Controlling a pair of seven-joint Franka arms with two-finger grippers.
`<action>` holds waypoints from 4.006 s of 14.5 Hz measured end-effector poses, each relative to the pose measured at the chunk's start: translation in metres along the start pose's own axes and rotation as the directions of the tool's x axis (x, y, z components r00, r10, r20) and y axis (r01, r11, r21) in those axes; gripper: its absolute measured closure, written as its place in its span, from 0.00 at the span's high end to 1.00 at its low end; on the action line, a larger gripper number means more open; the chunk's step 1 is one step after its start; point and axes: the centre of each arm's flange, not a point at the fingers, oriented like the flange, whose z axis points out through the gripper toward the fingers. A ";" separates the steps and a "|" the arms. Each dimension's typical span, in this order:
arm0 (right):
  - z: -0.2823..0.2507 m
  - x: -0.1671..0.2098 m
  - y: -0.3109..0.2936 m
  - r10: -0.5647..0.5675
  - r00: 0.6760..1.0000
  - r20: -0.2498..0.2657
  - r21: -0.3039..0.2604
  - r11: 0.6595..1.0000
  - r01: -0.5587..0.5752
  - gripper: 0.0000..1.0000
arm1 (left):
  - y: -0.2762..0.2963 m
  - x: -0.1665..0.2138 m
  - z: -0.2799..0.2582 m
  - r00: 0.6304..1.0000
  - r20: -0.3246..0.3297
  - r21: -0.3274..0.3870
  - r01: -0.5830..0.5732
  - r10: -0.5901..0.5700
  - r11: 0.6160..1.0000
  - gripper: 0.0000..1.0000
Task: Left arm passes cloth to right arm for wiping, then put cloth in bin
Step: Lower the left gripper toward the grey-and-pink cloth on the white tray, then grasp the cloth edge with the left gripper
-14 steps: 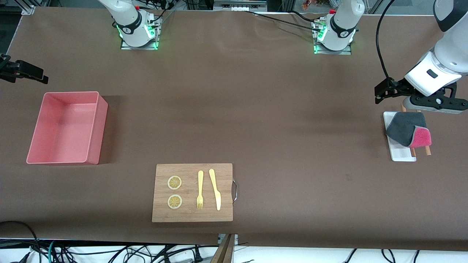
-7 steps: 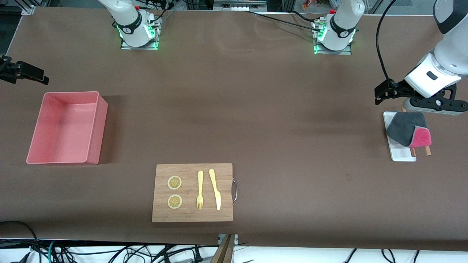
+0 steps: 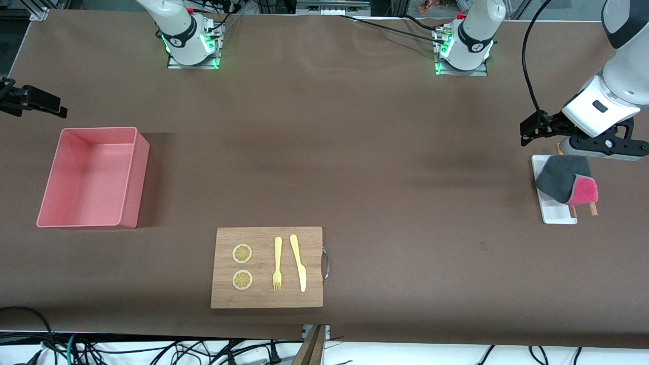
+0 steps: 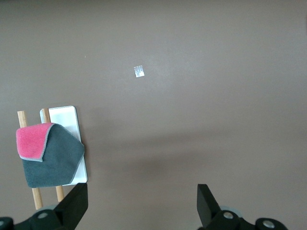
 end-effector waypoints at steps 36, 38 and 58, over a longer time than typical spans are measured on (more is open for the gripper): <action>0.001 0.002 0.001 0.001 1.000 -0.005 0.000 1.000 -0.001 1.00 | -0.184 -0.014 0.175 0.540 0.186 0.093 -0.841 0.821 0.533 1.00; 0.001 0.002 0.001 0.002 1.000 -0.005 0.000 1.000 -0.002 1.00 | -0.193 -0.023 0.193 0.530 0.180 0.129 -0.848 0.829 0.514 1.00; 0.001 0.002 0.002 0.003 1.000 -0.005 0.000 1.000 -0.003 1.00 | -0.231 -0.068 0.288 0.458 0.191 0.195 -0.885 0.868 0.423 0.69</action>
